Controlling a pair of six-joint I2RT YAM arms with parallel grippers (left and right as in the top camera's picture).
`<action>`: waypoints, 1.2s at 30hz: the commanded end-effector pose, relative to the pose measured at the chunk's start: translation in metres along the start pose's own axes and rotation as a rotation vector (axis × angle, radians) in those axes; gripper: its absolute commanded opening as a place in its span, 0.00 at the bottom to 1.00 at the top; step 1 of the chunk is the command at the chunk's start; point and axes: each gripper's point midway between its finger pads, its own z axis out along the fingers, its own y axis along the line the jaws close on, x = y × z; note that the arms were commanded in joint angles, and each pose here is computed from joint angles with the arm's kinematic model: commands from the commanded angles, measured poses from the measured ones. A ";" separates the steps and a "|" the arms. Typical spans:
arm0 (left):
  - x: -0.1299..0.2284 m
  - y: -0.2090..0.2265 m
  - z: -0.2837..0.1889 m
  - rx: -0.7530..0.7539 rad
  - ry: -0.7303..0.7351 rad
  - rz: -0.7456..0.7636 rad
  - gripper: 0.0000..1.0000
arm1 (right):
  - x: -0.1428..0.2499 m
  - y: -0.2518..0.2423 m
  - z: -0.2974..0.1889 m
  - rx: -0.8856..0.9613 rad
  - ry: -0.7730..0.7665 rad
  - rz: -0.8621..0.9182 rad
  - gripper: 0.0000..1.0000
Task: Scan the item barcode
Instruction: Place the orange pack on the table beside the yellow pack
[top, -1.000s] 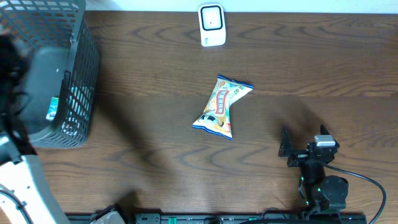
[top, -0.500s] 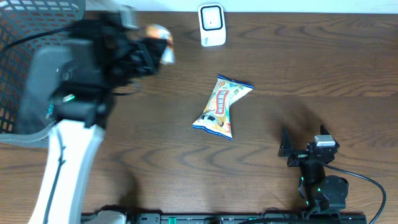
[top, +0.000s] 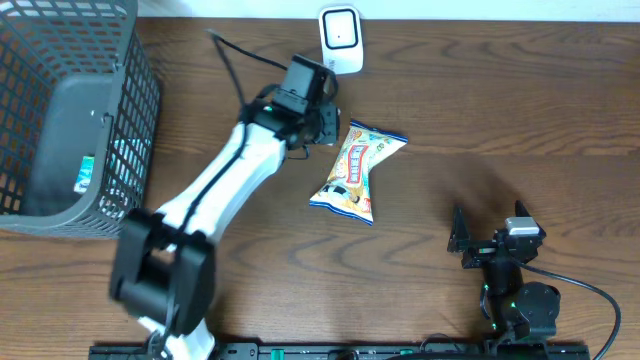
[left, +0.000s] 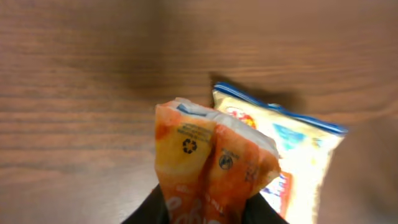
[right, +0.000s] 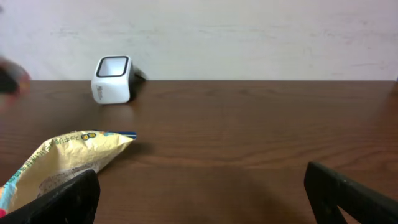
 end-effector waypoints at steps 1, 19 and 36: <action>0.015 0.009 0.030 -0.053 0.048 0.021 0.42 | 0.001 0.000 0.000 0.002 0.001 0.010 0.99; -0.068 0.020 -0.092 -0.016 -0.264 0.043 0.99 | 0.001 0.000 0.000 0.002 0.002 0.010 0.99; -0.072 0.311 -0.342 -0.674 -0.721 -0.492 0.98 | 0.001 0.000 0.000 0.002 0.001 0.010 0.99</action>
